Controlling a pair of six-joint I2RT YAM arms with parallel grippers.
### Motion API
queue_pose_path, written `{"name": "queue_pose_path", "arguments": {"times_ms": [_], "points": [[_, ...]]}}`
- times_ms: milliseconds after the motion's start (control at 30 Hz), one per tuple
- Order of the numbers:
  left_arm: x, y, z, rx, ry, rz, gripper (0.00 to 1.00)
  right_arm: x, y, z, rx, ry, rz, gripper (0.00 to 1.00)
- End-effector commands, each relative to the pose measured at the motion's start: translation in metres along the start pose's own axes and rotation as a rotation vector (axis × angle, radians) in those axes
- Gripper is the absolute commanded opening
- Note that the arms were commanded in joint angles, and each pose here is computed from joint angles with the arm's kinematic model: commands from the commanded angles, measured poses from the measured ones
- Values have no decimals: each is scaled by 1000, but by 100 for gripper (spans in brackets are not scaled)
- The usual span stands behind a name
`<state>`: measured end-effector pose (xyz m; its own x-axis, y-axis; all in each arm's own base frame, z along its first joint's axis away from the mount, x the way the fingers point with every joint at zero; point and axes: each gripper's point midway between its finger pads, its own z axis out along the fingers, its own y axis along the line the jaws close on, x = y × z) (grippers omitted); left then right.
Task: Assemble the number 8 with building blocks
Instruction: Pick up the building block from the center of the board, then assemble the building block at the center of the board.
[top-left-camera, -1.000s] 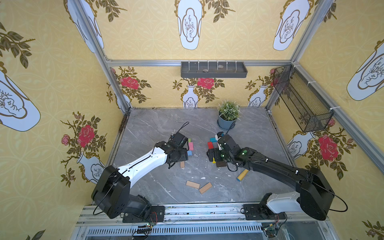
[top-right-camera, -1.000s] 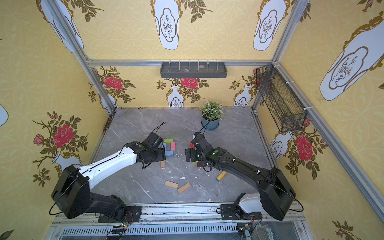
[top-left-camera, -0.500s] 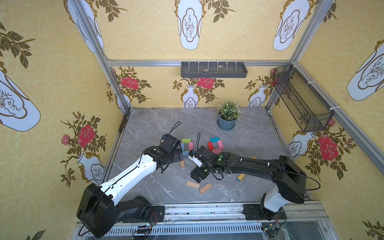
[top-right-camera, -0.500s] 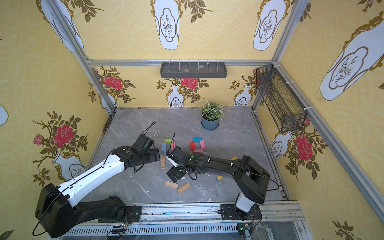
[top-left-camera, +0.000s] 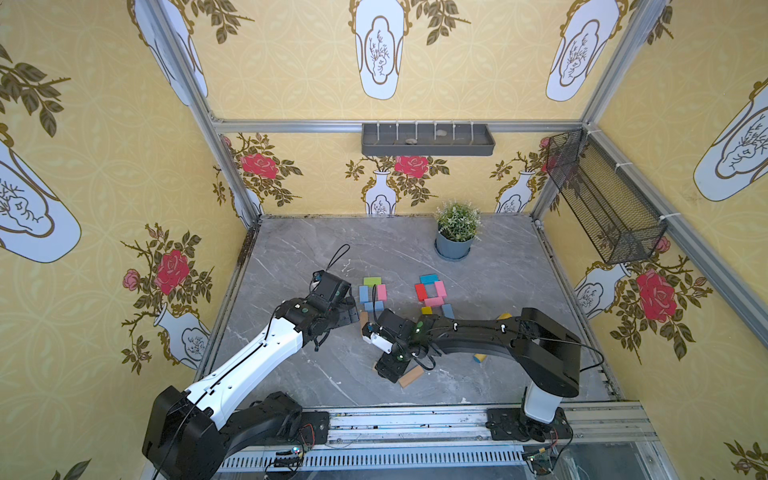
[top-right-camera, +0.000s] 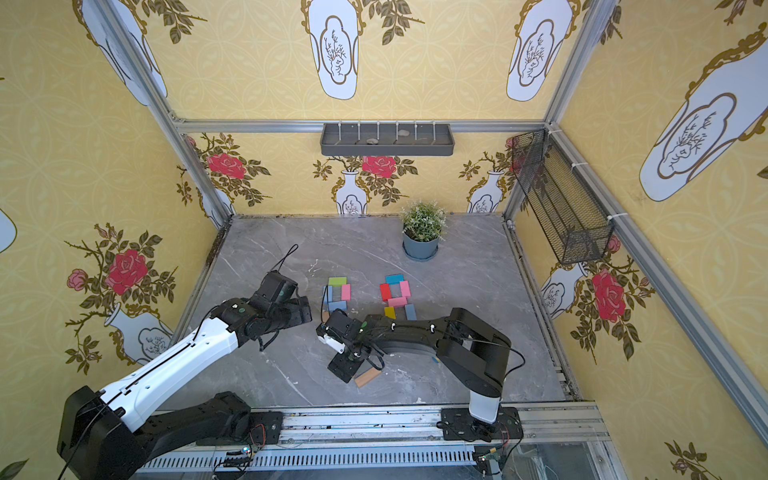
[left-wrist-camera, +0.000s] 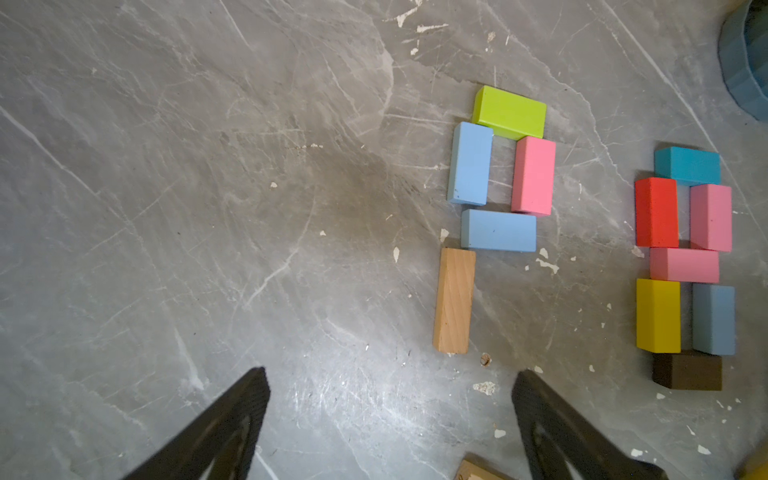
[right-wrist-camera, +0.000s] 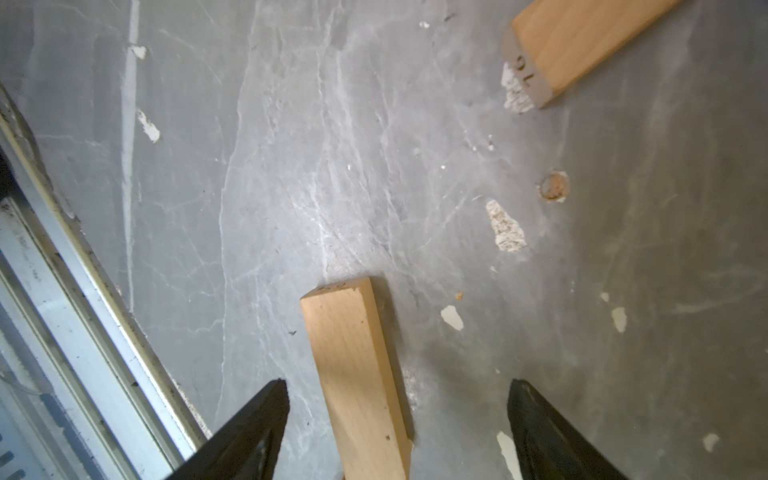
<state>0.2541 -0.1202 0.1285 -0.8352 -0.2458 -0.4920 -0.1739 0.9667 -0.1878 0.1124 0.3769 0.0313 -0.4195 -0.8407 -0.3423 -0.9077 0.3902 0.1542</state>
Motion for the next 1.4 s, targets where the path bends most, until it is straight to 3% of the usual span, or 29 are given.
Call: {"name": "queue_pose_path", "arguments": {"times_ms": [0, 233, 367, 500, 600, 733, 833, 967, 1167, 1367], "points": [[3, 6, 2, -22, 7, 2, 95, 1, 6, 3, -18, 11, -25, 82], [4, 6, 4, -27, 13, 1, 95, 8, 9, 13, -18, 48, -29, 70], [6, 8, 5, -31, 14, 0, 95, 10, 8, 17, -7, 63, -24, 53], [6, 8, 5, -32, 14, 0, 95, 10, 7, 19, 9, 70, -22, 46], [6, 9, 5, -35, 12, -1, 95, 10, 4, 20, 32, 69, -8, 32], [6, 10, 4, -35, 7, -5, 95, 9, 3, 20, 37, 48, 13, 27], [7, 11, 4, -36, 8, -6, 95, 8, -2, 19, 63, 34, 43, 17], [7, 13, 4, -40, 6, -7, 95, 0, -26, 11, 145, -1, 173, 7], [7, 13, 2, -36, 1, -11, 95, -7, -75, -2, 195, -8, 517, 7], [9, 14, 4, -36, 5, -12, 95, -18, -85, -2, 230, 7, 650, 7]]}}
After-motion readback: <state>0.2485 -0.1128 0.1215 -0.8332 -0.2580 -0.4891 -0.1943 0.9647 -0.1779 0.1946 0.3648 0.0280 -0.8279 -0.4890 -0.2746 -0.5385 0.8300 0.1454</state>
